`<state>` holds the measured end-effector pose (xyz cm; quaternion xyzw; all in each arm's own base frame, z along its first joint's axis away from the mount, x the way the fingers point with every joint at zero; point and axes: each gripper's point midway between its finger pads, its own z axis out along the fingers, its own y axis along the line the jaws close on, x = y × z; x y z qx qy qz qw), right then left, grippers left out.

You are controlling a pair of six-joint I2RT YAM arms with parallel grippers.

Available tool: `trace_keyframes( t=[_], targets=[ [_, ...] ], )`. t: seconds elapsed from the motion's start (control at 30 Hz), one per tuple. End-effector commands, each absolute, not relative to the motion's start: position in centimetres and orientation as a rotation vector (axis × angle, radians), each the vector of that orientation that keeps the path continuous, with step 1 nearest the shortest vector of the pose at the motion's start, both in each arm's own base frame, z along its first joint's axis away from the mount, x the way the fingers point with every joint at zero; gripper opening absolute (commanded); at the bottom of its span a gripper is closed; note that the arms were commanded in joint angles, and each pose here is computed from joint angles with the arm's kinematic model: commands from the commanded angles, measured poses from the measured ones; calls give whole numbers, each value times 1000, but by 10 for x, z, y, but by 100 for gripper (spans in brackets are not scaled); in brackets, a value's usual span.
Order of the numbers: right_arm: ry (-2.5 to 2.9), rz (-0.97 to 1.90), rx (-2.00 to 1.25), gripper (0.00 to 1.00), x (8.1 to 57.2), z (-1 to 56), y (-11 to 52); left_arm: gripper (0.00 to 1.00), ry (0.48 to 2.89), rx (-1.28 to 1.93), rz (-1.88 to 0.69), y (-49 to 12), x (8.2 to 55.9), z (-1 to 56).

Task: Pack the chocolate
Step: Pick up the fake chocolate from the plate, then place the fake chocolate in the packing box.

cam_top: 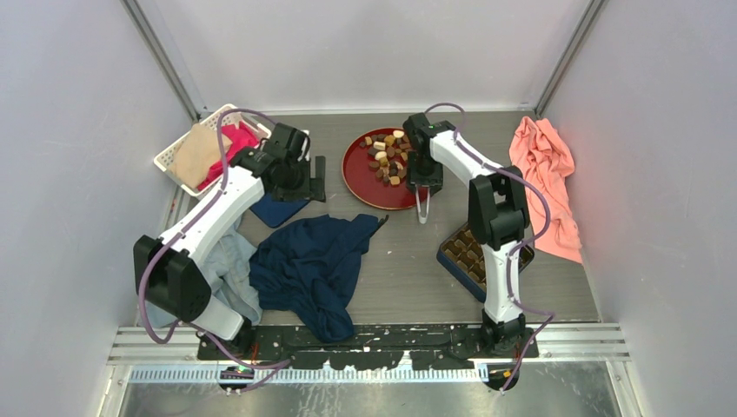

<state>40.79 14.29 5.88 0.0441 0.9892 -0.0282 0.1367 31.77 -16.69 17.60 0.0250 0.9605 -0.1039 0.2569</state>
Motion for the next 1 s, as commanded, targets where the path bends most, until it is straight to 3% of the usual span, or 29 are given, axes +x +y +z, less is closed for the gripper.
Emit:
trace_keyframes(
  t=[0.0,0.33,0.77,0.97],
  targets=[
    [2796,-47,136,54,430,73,145,81,2531,68,-337,-176,333,198],
    [2780,-27,133,46,433,79,148,81,2547,108,-385,-187,338,198],
    [2753,24,125,15,421,121,148,81,2539,127,-425,-192,336,199],
    [2741,88,112,10,400,149,147,81,2547,135,-455,-196,334,198]
  ],
)
